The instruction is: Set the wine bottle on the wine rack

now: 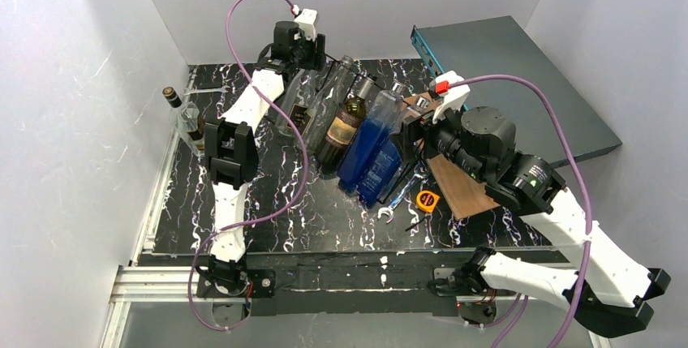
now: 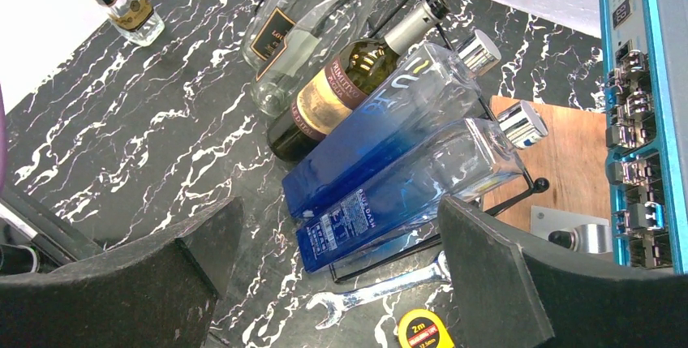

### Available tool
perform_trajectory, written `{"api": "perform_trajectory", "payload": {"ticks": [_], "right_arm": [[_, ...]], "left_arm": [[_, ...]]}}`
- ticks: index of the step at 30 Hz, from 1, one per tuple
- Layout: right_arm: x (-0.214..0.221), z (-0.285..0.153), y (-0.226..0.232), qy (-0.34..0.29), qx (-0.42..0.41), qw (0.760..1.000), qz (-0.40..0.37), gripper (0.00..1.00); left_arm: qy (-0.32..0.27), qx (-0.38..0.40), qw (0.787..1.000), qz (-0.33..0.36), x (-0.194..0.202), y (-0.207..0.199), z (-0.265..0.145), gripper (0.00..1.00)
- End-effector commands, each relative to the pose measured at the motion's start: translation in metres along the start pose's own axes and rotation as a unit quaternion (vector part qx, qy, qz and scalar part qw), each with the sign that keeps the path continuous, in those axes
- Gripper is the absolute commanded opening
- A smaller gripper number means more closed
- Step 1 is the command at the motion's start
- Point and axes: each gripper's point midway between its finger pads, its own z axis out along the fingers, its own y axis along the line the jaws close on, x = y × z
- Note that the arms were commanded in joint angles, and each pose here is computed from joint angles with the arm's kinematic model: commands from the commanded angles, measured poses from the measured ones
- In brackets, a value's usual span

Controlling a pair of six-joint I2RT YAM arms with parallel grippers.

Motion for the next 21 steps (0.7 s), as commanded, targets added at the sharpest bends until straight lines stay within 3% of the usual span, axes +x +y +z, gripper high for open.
{"api": "perform_trajectory", "payload": {"ticks": [1,9,21], "right_arm": [[-0.019,-0.007,-0.001,-0.034,0.0,0.999,0.01,0.99],[-0.022,-0.01,0.001,-0.038,-0.006,0.999,0.017,0.98],[-0.02,-0.015,0.003,-0.044,-0.015,0.999,0.026,0.98]], "left_arm": [[0.024,0.059,0.998,-0.019,0.0,-0.045,-0.016,0.56],[0.017,0.034,0.999,-0.014,-0.015,-0.038,-0.035,0.7],[0.006,-0.003,1.0,-0.001,-0.047,-0.03,-0.089,0.82]]}}
